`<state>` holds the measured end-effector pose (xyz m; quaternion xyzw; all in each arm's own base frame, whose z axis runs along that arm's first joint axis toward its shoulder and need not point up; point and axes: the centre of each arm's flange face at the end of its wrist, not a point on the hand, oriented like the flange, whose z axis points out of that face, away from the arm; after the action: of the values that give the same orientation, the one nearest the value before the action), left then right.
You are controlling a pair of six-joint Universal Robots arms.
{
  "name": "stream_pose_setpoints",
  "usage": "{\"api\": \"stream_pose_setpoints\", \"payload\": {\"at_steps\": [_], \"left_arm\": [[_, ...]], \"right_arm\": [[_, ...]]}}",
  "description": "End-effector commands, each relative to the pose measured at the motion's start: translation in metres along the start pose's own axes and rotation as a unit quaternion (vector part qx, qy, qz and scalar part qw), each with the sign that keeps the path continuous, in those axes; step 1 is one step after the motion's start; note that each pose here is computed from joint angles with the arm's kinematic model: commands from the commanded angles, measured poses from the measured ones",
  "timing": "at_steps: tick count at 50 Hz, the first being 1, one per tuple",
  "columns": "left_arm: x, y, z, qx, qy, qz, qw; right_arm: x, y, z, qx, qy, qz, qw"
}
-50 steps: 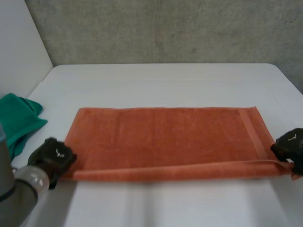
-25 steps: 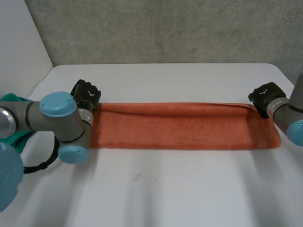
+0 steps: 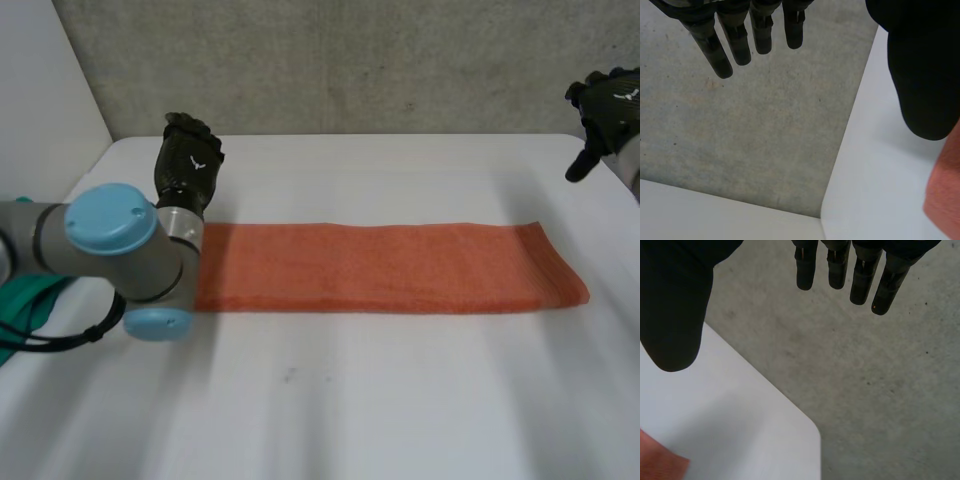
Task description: Fold the laundry.
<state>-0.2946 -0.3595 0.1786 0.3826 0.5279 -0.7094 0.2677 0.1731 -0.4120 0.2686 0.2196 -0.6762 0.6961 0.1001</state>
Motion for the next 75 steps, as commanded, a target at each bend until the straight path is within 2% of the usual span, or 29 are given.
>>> {"api": "stream_pose_setpoints", "payload": {"at_steps": [1,6,11,17,32,35,43,46,49,51,54,59,65,72,75], "left_arm": [[-0.009,-0.005,-0.039,-0.011,0.031,-0.051,0.998],[-0.007,0.001,-0.066,-0.031,0.056,-0.115,0.991],[-0.004,0.004,-0.081,-0.045,0.072,-0.15,0.985],[-0.004,0.007,-0.084,-0.051,0.074,-0.156,0.984],[-0.003,0.007,-0.084,-0.051,0.075,-0.157,0.983],[-0.003,0.007,-0.085,-0.05,0.075,-0.156,0.984],[-0.011,0.003,-0.086,-0.049,0.07,-0.158,0.984],[-0.013,0.003,-0.087,-0.048,0.068,-0.158,0.984],[-0.013,0.003,-0.087,-0.048,0.068,-0.158,0.984],[-0.013,0.003,-0.088,-0.049,0.068,-0.158,0.984],[-0.013,0.003,-0.088,-0.049,0.068,-0.158,0.984],[-0.013,0.002,-0.088,-0.049,0.068,-0.158,0.984],[-0.014,0.003,-0.087,-0.049,0.066,-0.159,0.984],[-0.017,0.001,-0.087,-0.047,0.062,-0.16,0.984],[-0.018,0.0,-0.087,-0.046,0.061,-0.161,0.984]], "right_arm": [[-0.002,0.027,-0.037,-0.069,-0.101,0.033,0.992],[-0.011,0.061,-0.064,-0.156,-0.158,0.054,0.974],[-0.014,0.088,-0.073,-0.174,-0.182,0.031,0.967],[-0.019,0.119,-0.064,-0.167,-0.178,0.013,0.97],[-0.026,0.147,-0.048,-0.158,-0.169,0.006,0.973],[-0.019,0.145,-0.043,-0.15,-0.155,0.002,0.976],[0.035,0.149,-0.027,-0.162,-0.058,-0.033,0.985],[0.065,0.163,-0.02,-0.186,-0.01,-0.08,0.979],[0.097,0.17,-0.018,-0.212,0.035,-0.148,0.965],[0.099,0.171,-0.018,-0.216,0.034,-0.18,0.959],[0.095,0.164,-0.016,-0.2,0.023,-0.183,0.962],[0.068,0.122,-0.015,-0.126,-0.017,-0.155,0.98],[0.014,0.076,-0.021,-0.04,-0.095,-0.148,0.984],[-0.085,0.018,-0.053,0.065,-0.222,-0.156,0.96],[-0.133,-0.01,-0.081,0.12,-0.287,-0.157,0.937]]}}
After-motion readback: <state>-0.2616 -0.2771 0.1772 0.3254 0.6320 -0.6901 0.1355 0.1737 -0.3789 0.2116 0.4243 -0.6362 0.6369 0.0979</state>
